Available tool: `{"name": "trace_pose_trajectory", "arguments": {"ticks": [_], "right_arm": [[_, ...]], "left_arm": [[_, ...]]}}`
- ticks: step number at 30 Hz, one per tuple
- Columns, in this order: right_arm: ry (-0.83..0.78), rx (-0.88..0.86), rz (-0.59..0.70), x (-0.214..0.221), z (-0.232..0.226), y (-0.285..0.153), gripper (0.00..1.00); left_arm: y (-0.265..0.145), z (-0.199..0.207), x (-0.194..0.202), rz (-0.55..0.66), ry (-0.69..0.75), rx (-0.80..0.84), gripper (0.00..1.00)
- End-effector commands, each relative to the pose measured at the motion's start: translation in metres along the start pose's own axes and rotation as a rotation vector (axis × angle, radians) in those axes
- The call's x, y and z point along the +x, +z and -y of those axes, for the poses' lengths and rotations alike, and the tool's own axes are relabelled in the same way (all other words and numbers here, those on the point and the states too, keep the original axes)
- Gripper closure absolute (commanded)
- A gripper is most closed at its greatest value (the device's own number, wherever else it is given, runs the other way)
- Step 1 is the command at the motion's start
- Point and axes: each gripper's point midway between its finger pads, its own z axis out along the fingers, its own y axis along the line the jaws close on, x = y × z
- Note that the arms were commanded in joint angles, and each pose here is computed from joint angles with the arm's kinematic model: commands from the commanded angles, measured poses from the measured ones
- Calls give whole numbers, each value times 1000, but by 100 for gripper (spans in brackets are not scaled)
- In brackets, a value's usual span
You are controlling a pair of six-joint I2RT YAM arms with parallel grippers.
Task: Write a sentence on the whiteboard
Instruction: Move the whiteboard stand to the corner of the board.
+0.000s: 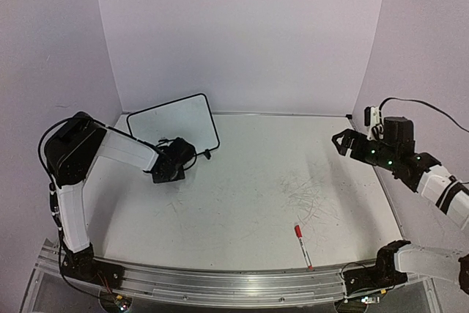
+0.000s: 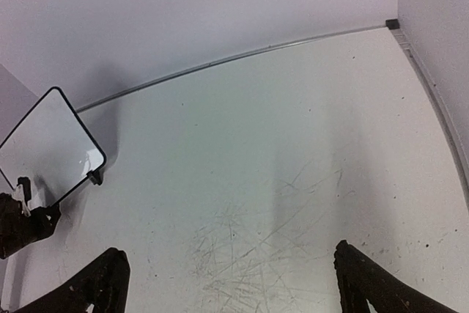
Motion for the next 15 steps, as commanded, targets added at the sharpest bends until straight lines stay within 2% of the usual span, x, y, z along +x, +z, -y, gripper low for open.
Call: {"name": "trace_pose_trajectory", "arguments": {"ticks": [1, 5, 8, 13, 15], "right_arm": [[-29, -169, -36, 33, -29, 16, 2], [-34, -216, -68, 45, -48, 34, 2], [-61, -231, -112, 55, -63, 49, 2], [-86, -252, -168, 81, -93, 70, 3], [-97, -233, -184, 97, -105, 76, 6]], "left_arm": [[-42, 47, 77, -107, 202, 150, 100], [-72, 73, 120, -120, 283, 222, 100], [-83, 83, 143, -169, 268, 264, 100], [-91, 94, 164, -206, 279, 284, 100], [-94, 98, 167, -208, 297, 295, 96]]}}
